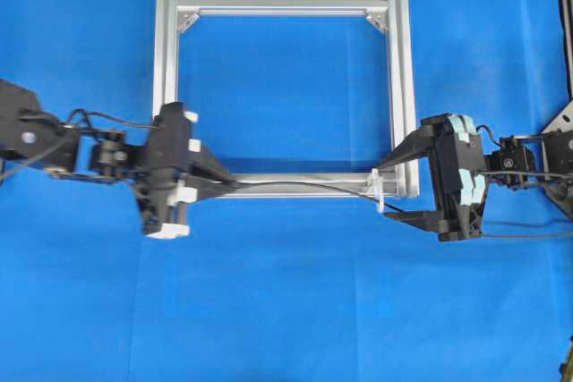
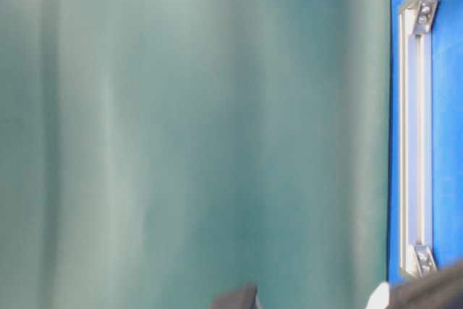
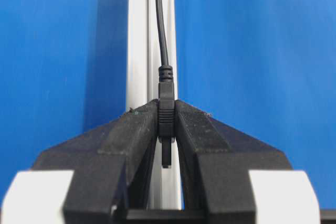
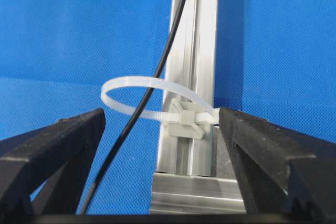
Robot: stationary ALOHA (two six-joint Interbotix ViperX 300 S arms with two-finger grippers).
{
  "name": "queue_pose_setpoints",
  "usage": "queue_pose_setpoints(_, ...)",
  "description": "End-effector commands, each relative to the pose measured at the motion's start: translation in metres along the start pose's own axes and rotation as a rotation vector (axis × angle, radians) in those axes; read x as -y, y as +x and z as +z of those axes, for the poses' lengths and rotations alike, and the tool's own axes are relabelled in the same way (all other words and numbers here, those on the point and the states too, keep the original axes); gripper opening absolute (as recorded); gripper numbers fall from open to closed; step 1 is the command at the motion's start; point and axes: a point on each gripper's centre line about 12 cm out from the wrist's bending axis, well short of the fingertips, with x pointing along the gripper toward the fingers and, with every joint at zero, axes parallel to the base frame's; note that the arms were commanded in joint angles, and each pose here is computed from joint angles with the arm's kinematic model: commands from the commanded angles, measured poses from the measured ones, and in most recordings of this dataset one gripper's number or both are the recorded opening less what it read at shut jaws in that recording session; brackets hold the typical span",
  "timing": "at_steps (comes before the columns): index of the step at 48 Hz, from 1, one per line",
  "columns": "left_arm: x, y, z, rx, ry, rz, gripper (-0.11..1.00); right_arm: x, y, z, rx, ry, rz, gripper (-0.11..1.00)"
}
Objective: Insert the wire through the string loop located on the right side.
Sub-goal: 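Pull the plug leftward with the left gripper, drawing cable through the loop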
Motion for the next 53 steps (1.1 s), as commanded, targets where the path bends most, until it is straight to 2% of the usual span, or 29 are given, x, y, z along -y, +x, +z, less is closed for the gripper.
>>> queue_pose_setpoints(1, 0.003, -0.019, 0.0, 0.043, 0.003, -0.013, 0.08, -0.002, 0.001, 0.009, 0.029, -0.002, 0.006, 0.96)
queue_pose_setpoints(14, -0.003, -0.056, -0.033, 0.019, 0.006, -0.008, 0.08, -0.001, 0.001, 0.009, 0.029, -0.001, 0.005, 0.96)
queue_pose_setpoints(29, -0.008, -0.087, -0.059, -0.011, 0.007, -0.005, 0.08, -0.001, 0.001, 0.004, -0.014, 0.009, -0.001, 0.96)
queue_pose_setpoints(37, -0.009, -0.093, -0.064, -0.025, 0.008, -0.005, 0.08, -0.001, 0.001, 0.004, -0.017, 0.01, 0.0, 0.96)
queue_pose_setpoints(53, -0.007, -0.088, -0.057, -0.042, 0.025, -0.008, 0.08, -0.001, -0.002, 0.005, -0.02, 0.013, 0.001, 0.96)
